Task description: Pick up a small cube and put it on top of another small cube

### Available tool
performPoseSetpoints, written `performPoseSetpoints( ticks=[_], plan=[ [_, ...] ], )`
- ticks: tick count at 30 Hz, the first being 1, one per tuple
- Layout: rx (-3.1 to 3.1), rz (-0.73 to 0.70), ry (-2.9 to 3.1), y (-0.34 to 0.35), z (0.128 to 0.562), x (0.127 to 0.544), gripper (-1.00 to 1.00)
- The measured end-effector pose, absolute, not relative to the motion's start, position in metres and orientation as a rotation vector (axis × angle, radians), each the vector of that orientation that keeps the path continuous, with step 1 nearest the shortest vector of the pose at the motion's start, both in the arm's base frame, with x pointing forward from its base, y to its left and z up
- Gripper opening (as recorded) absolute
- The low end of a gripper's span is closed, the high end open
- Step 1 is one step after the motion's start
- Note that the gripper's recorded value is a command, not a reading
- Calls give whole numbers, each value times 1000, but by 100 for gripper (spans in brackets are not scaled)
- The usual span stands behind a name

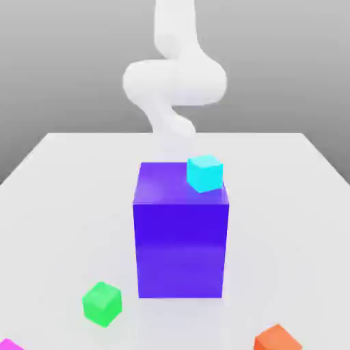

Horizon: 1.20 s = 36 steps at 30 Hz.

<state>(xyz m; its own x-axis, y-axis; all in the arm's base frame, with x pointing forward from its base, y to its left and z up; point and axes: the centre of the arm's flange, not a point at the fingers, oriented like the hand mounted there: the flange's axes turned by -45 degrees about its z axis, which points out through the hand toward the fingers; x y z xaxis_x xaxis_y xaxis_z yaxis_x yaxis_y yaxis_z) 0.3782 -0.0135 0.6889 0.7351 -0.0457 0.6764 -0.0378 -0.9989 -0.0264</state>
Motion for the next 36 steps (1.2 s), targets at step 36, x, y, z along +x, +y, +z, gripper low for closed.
performPoseSetpoints(
  ticks=[36],
  plan=[
    [-3032, -3, 824, -261, 151, 538, 0]
  ],
)
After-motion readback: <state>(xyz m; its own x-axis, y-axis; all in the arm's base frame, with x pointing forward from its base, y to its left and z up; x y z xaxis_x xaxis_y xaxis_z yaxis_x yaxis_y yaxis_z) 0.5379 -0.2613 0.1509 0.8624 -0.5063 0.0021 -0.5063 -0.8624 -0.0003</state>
